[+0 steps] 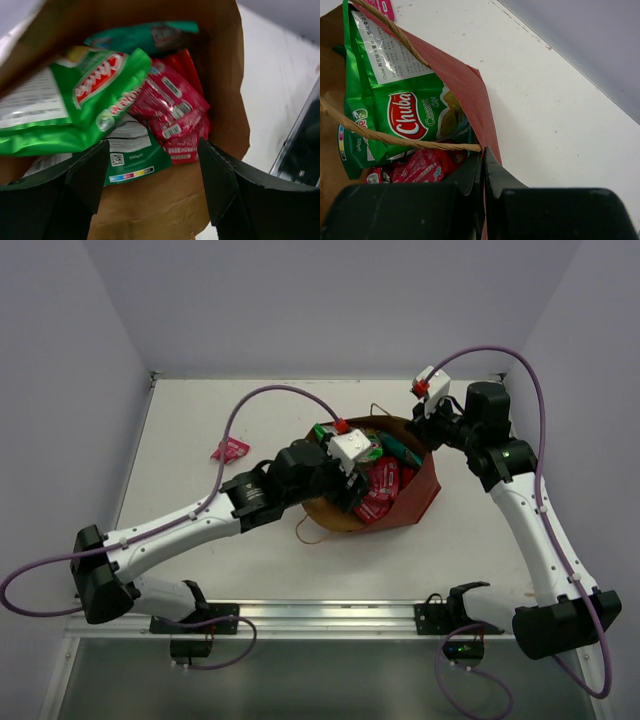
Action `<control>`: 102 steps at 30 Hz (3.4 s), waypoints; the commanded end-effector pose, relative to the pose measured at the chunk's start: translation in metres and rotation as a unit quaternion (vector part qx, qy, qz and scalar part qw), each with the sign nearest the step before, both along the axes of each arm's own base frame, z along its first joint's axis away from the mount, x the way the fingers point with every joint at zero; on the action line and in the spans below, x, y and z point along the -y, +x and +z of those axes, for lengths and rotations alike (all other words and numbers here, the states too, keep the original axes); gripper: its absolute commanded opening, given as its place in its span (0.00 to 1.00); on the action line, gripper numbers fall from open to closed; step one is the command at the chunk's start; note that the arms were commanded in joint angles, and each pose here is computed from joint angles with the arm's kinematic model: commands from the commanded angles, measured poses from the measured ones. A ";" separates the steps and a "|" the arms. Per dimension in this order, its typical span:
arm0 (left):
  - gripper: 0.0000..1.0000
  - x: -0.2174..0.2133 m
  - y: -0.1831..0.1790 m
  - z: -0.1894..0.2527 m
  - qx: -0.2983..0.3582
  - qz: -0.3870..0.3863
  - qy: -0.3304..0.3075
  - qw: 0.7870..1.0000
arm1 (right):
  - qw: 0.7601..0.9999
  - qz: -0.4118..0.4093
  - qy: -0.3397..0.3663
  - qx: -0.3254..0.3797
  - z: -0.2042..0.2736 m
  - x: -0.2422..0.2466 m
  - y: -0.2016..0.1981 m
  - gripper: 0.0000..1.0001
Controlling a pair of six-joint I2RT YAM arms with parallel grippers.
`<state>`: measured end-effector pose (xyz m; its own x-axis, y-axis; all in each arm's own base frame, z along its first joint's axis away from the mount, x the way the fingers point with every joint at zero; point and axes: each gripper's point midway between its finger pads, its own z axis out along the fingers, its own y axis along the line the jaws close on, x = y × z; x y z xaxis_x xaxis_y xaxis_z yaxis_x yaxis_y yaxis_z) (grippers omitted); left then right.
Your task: Take the snacks out of the paper bag
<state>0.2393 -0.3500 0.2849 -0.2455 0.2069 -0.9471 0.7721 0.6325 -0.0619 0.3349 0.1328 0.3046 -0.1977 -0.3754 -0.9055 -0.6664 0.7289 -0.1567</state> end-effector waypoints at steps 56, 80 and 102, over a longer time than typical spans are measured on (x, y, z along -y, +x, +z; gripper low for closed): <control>0.00 -0.319 0.155 -0.095 -0.069 0.478 0.085 0.872 | 0.997 0.010 0.032 0.071 0.042 -0.004 -0.007 0.01; 1.00 -0.092 0.071 0.007 -0.105 0.247 -0.132 0.954 | 0.996 0.006 0.039 0.077 0.045 -0.004 -0.011 0.05; 0.69 0.085 0.025 -0.056 -0.074 0.179 -0.016 0.981 | 0.995 0.011 0.057 0.078 0.047 -0.007 -0.018 0.07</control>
